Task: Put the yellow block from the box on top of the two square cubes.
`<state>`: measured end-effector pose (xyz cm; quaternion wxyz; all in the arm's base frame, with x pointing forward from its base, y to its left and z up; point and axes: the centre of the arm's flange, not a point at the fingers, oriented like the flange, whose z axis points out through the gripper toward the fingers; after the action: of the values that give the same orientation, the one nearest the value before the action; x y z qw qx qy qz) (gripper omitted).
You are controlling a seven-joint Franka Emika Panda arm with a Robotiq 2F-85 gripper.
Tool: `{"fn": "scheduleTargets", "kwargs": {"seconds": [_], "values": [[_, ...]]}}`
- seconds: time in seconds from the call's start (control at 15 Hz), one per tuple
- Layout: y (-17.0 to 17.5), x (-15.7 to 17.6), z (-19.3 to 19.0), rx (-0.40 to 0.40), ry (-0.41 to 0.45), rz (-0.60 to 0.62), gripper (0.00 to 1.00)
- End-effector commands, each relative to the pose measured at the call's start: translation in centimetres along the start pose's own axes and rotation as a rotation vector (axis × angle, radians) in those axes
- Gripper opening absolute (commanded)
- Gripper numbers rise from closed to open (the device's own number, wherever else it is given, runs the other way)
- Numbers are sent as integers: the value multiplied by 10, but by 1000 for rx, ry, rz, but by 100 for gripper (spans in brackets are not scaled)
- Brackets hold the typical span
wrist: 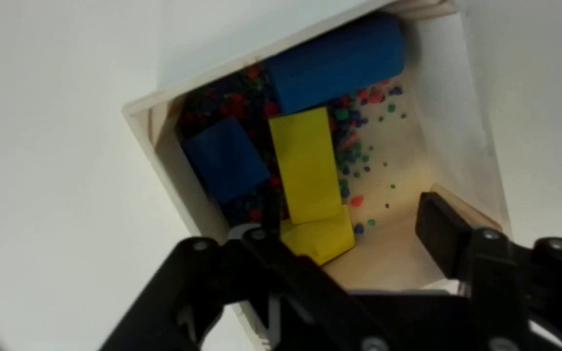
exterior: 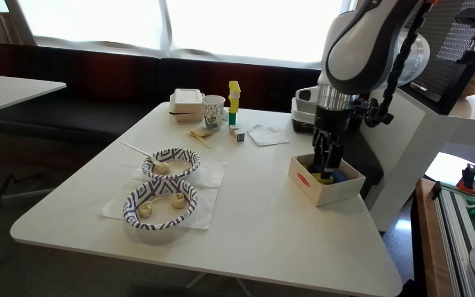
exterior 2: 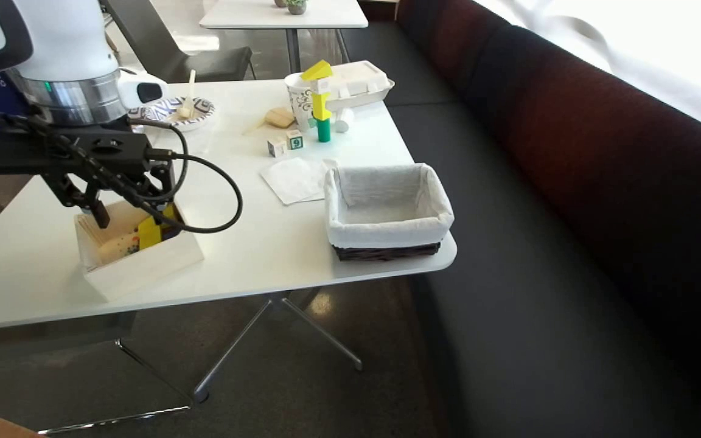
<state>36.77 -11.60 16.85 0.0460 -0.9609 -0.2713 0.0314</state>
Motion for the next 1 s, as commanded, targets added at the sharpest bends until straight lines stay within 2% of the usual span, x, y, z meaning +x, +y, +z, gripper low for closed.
{"fn": "scheduleTargets", "kwargs": {"seconds": [0.0, 0.07, 0.13, 0.2, 0.27, 0.4, 0.6, 0.67, 0.8, 0.87, 0.93], "values": [[2, 4, 15, -10, -8, -11, 56], [2, 4, 18, -7, -10, -12, 54], [3, 4, 21, -18, -12, -12, 65], [4, 4, 23, -28, -11, -14, 65], [4, 4, 25, -40, -8, -15, 69], [7, 4, 30, -55, -4, -20, 64], [8, 3, 36, -61, -7, -29, 49], [8, 4, 38, -61, -6, -36, 48], [10, 4, 36, -69, -4, -41, 24], [9, 5, 36, -68, -4, -43, 23], [10, 5, 33, -71, -1, -44, 16]]}}
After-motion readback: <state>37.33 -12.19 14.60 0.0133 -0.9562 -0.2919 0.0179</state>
